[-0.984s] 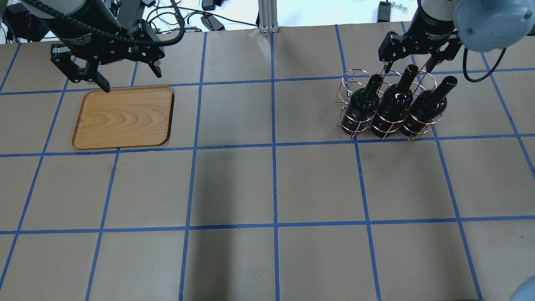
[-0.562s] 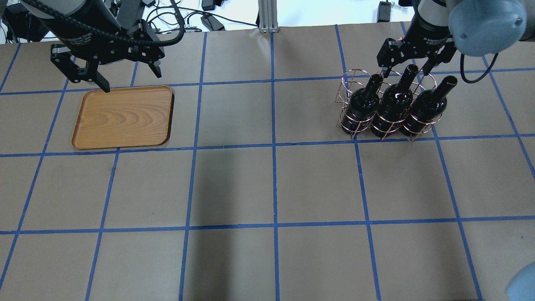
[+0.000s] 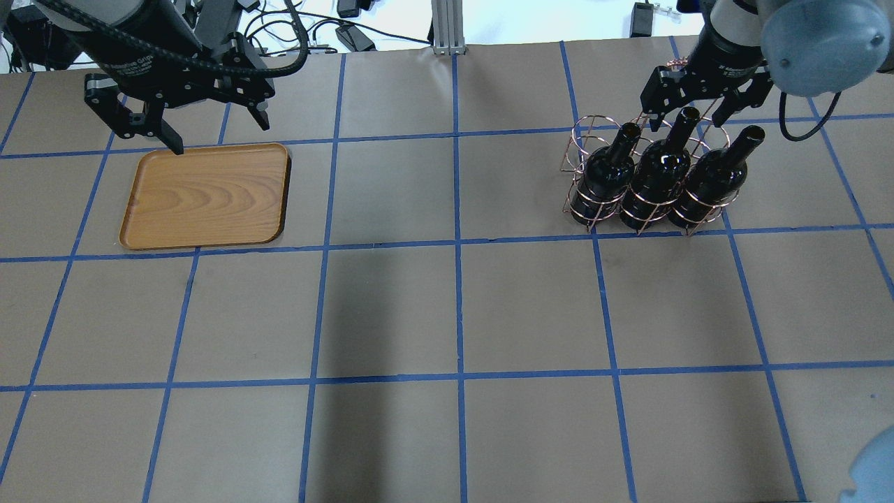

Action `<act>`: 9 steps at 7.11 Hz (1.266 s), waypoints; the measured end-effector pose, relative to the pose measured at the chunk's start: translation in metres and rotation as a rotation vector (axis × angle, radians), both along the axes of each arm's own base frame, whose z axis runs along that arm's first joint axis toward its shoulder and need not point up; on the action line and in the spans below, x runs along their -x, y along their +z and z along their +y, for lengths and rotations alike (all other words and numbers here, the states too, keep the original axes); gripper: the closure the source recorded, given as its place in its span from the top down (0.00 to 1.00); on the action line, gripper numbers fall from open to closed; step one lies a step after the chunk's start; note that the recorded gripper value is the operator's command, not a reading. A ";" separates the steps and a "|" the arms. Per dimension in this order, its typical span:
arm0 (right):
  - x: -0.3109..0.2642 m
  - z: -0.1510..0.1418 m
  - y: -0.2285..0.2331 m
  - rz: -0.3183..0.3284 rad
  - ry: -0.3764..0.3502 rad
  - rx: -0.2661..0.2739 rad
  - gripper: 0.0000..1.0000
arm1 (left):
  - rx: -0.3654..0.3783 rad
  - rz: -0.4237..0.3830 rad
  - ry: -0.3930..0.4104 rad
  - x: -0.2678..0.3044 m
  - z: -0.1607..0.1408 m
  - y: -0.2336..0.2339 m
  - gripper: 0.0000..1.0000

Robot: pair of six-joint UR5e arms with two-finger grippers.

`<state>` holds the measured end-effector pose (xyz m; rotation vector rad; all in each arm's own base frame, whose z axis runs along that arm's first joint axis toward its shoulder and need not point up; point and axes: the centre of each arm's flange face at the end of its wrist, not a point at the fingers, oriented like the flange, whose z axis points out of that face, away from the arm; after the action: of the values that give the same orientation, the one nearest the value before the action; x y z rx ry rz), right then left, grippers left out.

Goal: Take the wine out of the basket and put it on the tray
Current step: 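Close the right gripper on the middle bottle's neck and lift it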

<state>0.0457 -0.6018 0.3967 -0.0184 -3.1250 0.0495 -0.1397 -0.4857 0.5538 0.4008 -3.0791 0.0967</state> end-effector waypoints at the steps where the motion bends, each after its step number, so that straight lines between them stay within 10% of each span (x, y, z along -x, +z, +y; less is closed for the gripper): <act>1: 0.000 0.002 -0.005 -0.004 -0.004 -0.009 0.72 | 0.000 0.001 0.000 0.000 0.000 0.000 1.00; 9: 0.000 -0.002 -0.006 -0.004 0.003 0.019 0.18 | 0.000 0.001 0.001 0.000 0.000 0.000 1.00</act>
<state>0.0452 -0.6037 0.3907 -0.0140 -3.1289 0.0795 -0.1398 -0.4858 0.5538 0.4022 -3.0778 0.0964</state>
